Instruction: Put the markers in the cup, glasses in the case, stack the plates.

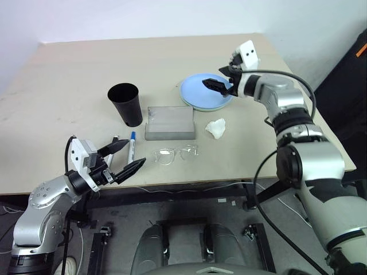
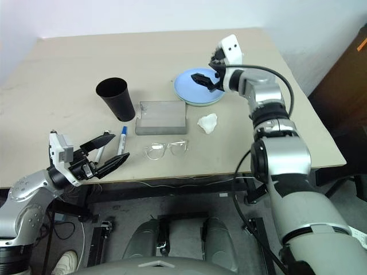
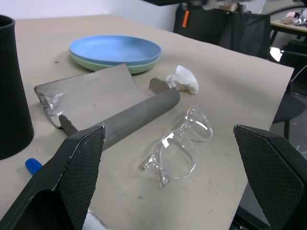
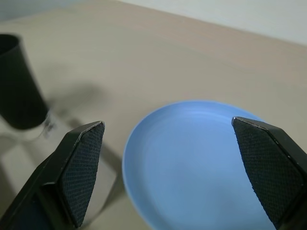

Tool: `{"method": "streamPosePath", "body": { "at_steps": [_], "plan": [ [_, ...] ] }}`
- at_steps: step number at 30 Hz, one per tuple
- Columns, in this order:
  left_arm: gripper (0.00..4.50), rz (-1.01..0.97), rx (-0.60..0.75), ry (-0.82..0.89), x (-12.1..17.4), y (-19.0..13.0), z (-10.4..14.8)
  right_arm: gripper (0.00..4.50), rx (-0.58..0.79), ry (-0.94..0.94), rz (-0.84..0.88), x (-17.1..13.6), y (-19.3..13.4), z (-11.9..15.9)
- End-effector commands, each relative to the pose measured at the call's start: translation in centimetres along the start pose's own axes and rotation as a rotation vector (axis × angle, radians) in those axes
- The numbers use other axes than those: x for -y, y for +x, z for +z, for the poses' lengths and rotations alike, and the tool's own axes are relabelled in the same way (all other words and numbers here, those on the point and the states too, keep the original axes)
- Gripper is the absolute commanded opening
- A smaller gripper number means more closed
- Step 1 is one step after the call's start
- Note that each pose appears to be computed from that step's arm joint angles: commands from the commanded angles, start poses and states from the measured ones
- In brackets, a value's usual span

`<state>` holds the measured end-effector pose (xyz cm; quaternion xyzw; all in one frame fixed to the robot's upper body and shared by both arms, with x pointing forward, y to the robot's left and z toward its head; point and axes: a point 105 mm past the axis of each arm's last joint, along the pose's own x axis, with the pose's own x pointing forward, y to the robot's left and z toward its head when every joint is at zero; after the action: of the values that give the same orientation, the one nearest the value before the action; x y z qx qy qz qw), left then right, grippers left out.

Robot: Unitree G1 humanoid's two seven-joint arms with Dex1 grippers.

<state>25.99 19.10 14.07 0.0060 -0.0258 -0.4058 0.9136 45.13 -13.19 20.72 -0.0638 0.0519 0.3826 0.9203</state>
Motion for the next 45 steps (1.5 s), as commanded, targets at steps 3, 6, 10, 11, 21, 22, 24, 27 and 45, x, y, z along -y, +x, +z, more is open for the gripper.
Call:
{"method": "streamPosePath", "body": {
  "at_steps": [3,6,10,11,21,22,24,27,45],
  "plan": [
    [4.5,-0.015,0.025,0.034,0.3,0.3,0.7,4.48,-0.083,0.062,0.037,-0.2,-2.0,-1.5],
    [4.5,-0.019,0.015,0.033,0.1,0.3,0.6,4.48,-0.177,0.132,0.019,-0.7,-2.3,-3.8],
    [4.5,-0.019,0.014,0.033,-0.1,0.2,0.5,4.48,-0.277,0.209,0.046,-1.9,-2.6,-6.0],
    [4.5,-0.019,0.014,0.033,-0.1,0.3,0.6,4.48,-0.296,0.217,0.053,-2.2,-2.7,-6.4],
    [4.5,-0.023,0.007,0.04,-0.2,0.2,0.5,3.61,-0.317,0.158,0.03,-2.6,-2.7,-7.8],
    [4.5,-0.024,0.005,0.04,-0.2,0.2,0.4,3.27,-0.314,0.153,0.028,-2.6,-2.8,-7.8],
    [4.5,-0.023,0.002,0.04,-0.2,0.2,0.2,2.62,-0.301,0.147,0.027,-2.5,-2.9,-7.5],
    [4.5,-0.016,-0.001,0.035,-0.3,-0.1,-0.2,1.59,-0.271,0.124,0.051,-2.6,-3.1,-6.6],
    [4.5,0.015,0.036,0.013,-0.9,0.3,0.3,0.01,-0.054,0.086,-0.253,2.3,-0.1,0.8]
  ]
}}
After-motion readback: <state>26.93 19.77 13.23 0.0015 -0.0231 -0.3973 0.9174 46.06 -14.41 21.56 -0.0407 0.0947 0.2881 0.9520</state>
